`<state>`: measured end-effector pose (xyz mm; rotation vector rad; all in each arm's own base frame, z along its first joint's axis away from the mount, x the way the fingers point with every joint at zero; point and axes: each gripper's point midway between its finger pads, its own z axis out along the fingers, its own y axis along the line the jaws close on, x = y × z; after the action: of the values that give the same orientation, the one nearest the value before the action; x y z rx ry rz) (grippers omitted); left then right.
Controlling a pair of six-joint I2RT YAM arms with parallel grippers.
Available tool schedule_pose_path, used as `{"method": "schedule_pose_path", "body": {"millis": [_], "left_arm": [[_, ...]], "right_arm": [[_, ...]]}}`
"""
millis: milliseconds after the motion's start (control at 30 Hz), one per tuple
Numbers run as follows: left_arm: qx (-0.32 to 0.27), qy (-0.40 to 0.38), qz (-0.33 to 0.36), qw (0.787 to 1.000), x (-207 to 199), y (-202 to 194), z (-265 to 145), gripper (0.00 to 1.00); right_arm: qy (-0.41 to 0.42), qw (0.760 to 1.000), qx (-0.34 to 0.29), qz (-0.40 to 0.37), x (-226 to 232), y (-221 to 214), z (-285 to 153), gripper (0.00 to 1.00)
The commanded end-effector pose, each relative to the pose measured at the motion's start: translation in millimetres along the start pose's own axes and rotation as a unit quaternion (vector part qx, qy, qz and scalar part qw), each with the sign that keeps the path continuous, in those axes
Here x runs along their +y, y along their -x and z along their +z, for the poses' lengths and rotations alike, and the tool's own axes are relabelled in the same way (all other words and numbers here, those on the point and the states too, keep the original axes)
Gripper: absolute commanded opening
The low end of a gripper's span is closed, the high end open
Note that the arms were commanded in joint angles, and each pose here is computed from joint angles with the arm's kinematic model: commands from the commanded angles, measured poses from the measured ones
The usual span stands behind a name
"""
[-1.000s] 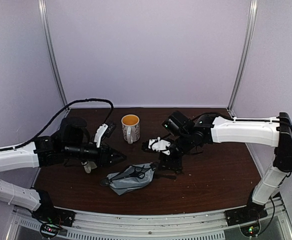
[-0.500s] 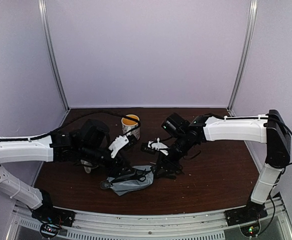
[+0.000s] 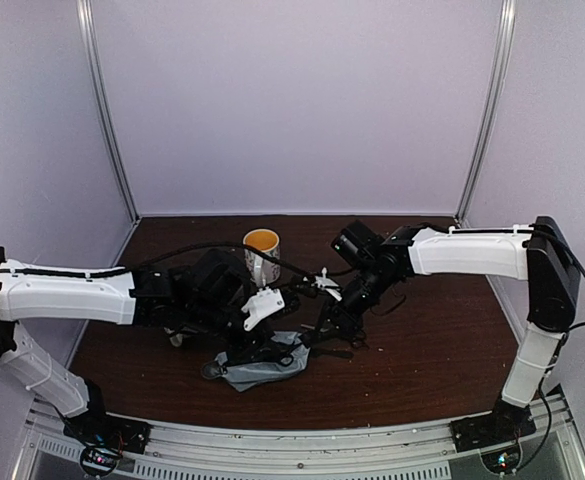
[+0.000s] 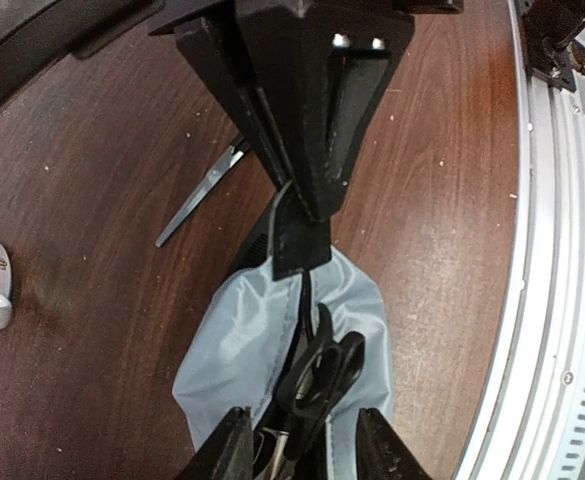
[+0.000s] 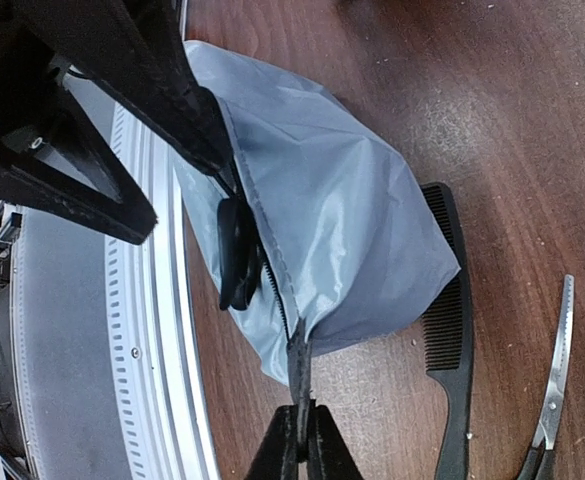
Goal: Sort the hair-cutting tools
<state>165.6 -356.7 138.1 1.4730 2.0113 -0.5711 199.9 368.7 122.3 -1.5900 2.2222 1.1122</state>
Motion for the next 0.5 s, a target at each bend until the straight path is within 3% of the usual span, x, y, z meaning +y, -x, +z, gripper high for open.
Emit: {"method": "schedule_pose_path", "body": {"millis": [0, 267, 467], "left_arm": [[0.006, 0.028, 0.020, 0.999, 11, 8, 7, 0.38], [0.002, -0.017, 0.039, 0.999, -6, 12, 11, 0.35], [0.016, -0.008, 0.050, 0.999, -4, 11, 21, 0.35]], "right_arm": [[0.018, 1.000, -0.002, 0.002, 1, 5, 3, 0.04], [0.022, 1.000, -0.004, 0.005, 3, 7, 2, 0.04], [0.022, 1.000, -0.002, 0.006, 2, 7, 2, 0.04]]}}
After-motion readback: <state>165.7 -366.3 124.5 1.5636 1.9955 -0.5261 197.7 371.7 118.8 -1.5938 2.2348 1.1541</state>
